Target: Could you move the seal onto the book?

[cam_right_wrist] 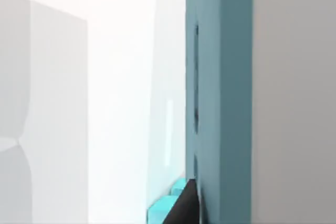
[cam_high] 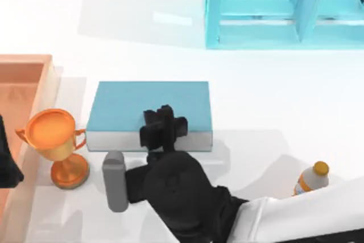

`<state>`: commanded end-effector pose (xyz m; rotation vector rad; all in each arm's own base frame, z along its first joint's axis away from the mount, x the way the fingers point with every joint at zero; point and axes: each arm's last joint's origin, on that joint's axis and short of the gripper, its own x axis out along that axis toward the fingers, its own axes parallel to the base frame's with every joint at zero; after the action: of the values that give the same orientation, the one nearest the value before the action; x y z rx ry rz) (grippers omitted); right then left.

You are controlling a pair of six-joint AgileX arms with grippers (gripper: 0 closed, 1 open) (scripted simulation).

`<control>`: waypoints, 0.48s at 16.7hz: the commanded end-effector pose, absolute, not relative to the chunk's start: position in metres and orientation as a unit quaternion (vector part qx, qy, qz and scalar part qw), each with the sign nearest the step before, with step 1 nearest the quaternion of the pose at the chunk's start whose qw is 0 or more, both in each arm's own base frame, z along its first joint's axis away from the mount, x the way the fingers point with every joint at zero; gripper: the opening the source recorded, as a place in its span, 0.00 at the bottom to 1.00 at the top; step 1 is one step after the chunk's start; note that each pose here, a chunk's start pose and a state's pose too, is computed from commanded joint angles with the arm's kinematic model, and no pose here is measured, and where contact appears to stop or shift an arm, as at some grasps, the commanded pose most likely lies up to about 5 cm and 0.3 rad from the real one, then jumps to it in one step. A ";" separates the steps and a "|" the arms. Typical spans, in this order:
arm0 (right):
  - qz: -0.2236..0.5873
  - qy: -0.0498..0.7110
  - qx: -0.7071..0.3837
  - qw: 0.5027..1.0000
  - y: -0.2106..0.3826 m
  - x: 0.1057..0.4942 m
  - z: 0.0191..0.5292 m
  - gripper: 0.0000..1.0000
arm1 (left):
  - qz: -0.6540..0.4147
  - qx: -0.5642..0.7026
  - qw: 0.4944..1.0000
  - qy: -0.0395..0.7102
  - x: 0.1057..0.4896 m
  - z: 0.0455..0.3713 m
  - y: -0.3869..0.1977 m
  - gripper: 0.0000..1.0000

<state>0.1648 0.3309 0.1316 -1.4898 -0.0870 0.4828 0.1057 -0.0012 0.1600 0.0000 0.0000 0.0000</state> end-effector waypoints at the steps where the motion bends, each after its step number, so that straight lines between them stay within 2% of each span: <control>1: 0.217 -0.039 -0.671 0.708 0.331 0.165 0.132 0.00 | 0.000 0.000 1.000 0.000 0.106 0.160 -0.001 1.00; 8: 0.219 -0.036 -0.671 0.708 0.325 0.159 0.133 0.00 | 0.000 0.000 1.000 0.000 0.106 0.160 -0.001 1.00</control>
<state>0.1591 0.3255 0.1328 -1.4897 -0.0806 0.4866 0.1057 -0.0012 0.1600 0.0000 0.0000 0.0000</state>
